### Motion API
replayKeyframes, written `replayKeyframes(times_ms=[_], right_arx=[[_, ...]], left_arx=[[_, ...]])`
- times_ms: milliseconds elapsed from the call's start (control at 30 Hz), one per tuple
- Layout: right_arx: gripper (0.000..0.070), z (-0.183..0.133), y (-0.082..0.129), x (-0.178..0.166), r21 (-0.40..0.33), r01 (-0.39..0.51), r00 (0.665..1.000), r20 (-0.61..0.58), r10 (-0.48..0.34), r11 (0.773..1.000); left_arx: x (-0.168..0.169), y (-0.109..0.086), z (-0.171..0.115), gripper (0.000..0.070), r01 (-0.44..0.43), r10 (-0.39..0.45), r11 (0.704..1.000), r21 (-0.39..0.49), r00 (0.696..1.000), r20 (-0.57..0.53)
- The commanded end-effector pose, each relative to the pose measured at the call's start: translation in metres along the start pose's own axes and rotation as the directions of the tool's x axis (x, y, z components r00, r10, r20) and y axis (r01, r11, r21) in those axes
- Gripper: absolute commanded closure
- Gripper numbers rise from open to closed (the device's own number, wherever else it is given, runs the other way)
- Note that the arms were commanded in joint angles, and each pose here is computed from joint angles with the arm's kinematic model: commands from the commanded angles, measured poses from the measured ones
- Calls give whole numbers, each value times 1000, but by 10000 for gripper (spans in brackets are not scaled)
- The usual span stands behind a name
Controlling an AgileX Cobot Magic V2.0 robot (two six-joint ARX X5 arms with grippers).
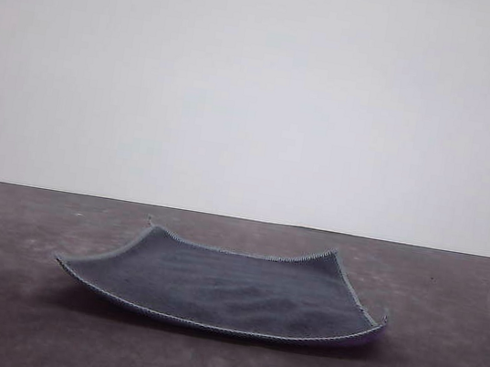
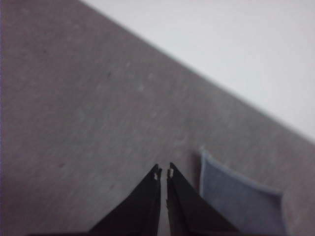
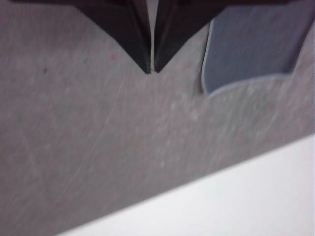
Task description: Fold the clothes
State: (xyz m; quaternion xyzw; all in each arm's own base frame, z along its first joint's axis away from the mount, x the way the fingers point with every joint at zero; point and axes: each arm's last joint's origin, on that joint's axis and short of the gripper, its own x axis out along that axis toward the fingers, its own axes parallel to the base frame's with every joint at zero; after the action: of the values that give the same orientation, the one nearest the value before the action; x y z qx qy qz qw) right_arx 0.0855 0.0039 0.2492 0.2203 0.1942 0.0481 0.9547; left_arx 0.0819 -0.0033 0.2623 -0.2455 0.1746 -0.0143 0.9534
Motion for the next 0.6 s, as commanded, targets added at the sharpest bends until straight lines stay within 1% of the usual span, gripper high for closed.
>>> replayKeyframes(times_ms=[0,100,167,300,433,567], right_arx=[[696,7,3,2,-36,-3,999,-39,2,999],[695,18,8,8,-92,-20,993,-116,9,996],[696,25,11,13,-123,-43,988,-150,24,991],[696,37,15,25,-185,-87,977,-208,47,979],[694,40,20,35,-224,-125,963,-261,64,966],[694,34,28,44,-250,-192,939,-327,104,949]], left_arx=[[-1,-5,9,688,-4,9,994,107,999,-43],[5,-11,21,689,-13,37,988,156,988,-152],[11,-15,26,688,3,38,984,178,974,-224],[28,-21,36,689,81,-5,978,192,930,-367],[44,-25,42,688,165,-53,966,200,881,-470],[56,-31,41,689,219,-79,951,216,853,-516]])
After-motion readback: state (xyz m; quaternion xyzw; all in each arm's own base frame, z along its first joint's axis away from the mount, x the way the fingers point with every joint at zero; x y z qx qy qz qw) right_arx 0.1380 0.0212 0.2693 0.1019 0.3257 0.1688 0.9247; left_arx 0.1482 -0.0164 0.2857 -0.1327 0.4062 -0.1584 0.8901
